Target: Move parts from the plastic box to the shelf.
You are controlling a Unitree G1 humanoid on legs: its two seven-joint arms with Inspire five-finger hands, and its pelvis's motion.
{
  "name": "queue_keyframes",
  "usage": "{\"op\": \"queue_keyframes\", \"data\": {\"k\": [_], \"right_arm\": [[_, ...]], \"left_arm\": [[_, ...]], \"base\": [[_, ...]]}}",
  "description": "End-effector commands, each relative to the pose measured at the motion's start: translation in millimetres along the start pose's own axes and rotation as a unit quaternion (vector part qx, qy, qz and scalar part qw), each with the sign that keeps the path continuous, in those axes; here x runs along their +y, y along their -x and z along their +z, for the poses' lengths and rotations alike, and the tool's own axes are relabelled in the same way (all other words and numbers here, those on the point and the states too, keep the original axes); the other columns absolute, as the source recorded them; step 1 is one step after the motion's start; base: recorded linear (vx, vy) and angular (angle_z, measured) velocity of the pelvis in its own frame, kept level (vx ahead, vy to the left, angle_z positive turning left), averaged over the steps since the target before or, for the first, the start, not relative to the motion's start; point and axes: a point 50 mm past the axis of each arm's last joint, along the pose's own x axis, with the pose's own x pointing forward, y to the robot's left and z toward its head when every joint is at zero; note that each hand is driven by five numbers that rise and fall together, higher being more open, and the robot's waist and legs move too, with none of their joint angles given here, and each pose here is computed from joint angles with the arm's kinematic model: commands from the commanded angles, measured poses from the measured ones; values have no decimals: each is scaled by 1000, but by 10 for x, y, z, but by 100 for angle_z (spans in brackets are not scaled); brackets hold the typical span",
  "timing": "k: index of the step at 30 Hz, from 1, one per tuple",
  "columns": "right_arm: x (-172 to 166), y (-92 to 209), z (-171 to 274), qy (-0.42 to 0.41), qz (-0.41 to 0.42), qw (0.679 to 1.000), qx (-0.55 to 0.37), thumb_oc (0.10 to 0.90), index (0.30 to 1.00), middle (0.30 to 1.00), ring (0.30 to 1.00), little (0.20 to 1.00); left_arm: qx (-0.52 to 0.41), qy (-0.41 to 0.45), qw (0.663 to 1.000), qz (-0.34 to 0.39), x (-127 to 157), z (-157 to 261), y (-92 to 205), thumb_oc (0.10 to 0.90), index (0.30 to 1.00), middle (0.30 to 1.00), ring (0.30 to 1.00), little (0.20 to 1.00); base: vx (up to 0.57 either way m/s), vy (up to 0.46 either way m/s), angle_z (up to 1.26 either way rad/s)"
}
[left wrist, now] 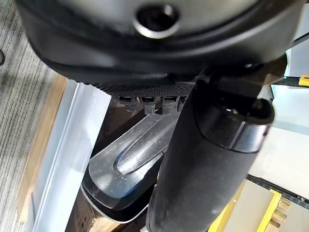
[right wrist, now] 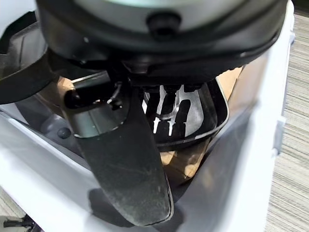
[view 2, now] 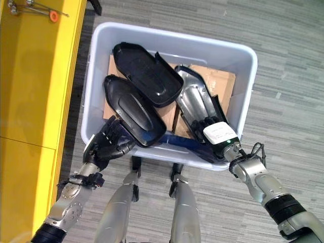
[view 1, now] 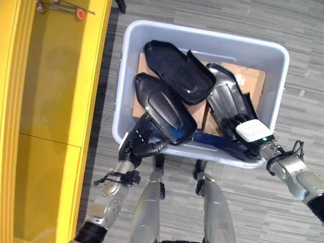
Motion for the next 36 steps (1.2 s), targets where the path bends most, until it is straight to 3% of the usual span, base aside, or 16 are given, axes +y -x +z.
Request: {"op": "queue_keyframes", "data": {"k": [1,9,15,16,17,19,28,36], "right_arm": [[-115,-49,-115,24,-28,999,23,900,1000,1000,1000,1000],[87,-169,-216,6,-21,995,93,900,1000,1000,1000,1000],[282,-201,-138,27,21,995,95,900,1000,1000,1000,1000],[313,-201,-102,28,28,995,91,631,624,624,624,624],[380,-187,-83,29,41,995,90,512,456,456,456,456],[412,-179,-52,29,47,995,87,400,300,300,300,300],[535,-119,26,5,58,995,85,400,300,300,300,300],[424,-81,150,-32,24,997,59,400,300,300,300,300]], "left_arm": [[2,12,1000,4,9,-25,164,900,1000,1000,1000,1000],[1,18,1000,9,-1,-32,165,900,1000,1000,1000,1000],[-1,19,1000,15,1,-34,142,900,1000,1000,1000,1000],[-2,20,1000,16,-1,-28,139,900,1000,1000,1000,1000],[-1,21,1000,14,-9,-34,139,900,1000,1000,1000,1000],[1,21,1000,15,-8,-40,144,900,1000,1000,1000,1000],[7,19,1000,17,1,-63,160,900,1000,1000,1000,1000],[16,11,1000,23,38,-87,157,900,1000,1000,1000,1000]], "base": [[0,0,0],[-8,-2,2],[0,0,0],[0,0,0],[0,0,0],[0,0,0],[1,2,1],[0,0,0]]}}
